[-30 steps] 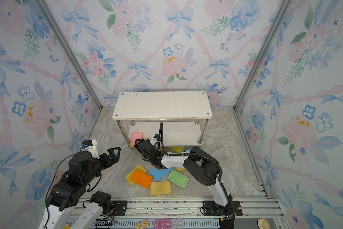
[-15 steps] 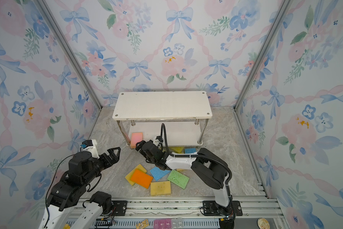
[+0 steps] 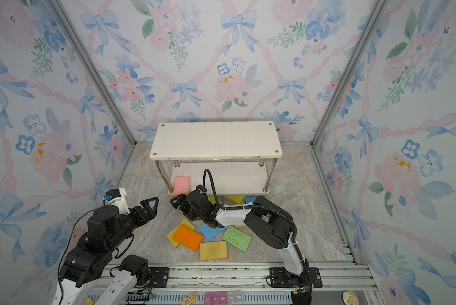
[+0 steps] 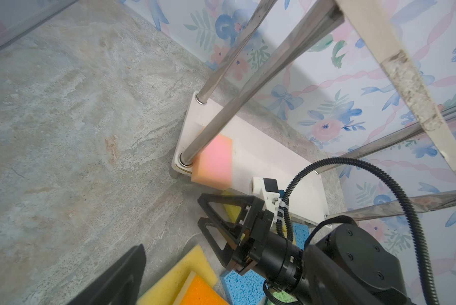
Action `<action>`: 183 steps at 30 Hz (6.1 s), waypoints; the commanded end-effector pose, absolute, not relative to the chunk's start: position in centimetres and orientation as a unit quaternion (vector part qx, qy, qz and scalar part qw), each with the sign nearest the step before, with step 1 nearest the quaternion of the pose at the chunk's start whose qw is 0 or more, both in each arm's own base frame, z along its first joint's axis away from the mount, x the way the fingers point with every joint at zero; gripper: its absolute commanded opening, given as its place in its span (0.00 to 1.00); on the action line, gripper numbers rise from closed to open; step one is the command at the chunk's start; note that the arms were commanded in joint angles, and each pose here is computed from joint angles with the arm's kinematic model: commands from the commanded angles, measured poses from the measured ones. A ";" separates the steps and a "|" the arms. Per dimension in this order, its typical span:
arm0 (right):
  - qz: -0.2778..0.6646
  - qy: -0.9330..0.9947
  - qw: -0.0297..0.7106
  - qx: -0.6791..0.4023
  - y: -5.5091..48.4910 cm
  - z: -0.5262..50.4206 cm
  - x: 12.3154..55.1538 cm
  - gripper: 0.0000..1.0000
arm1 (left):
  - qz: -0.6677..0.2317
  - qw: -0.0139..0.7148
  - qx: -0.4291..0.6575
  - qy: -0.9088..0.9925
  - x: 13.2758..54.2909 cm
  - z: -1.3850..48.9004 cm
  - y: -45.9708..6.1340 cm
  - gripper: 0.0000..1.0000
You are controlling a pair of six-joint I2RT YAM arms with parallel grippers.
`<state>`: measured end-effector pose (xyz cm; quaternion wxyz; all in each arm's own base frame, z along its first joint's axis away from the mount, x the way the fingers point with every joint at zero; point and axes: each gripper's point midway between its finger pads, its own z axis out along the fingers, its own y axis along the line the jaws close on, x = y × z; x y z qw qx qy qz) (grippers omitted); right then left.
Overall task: Arrange cleaning sponges on a shelf
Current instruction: Place the cleaning sponge at the shelf, then move the cleaning sponge to the shelf, then pick up the cleaning sponge.
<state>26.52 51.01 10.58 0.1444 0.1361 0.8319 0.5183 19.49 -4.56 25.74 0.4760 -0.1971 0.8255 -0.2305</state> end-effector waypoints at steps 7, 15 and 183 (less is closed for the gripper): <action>0.558 0.810 0.152 0.098 52.5 13.1 27.9 0.85 | -0.242 0.476 -0.197 0.822 18.8 25.9 -4.7 0.93; 0.552 0.812 0.168 0.086 52.2 13.5 29.4 0.85 | -0.239 0.473 -0.199 0.825 18.8 25.5 -4.6 0.93; 0.225 0.908 0.189 -0.297 34.0 18.2 19.3 0.57 | -0.503 0.355 -0.164 0.771 21.4 25.6 -14.0 0.98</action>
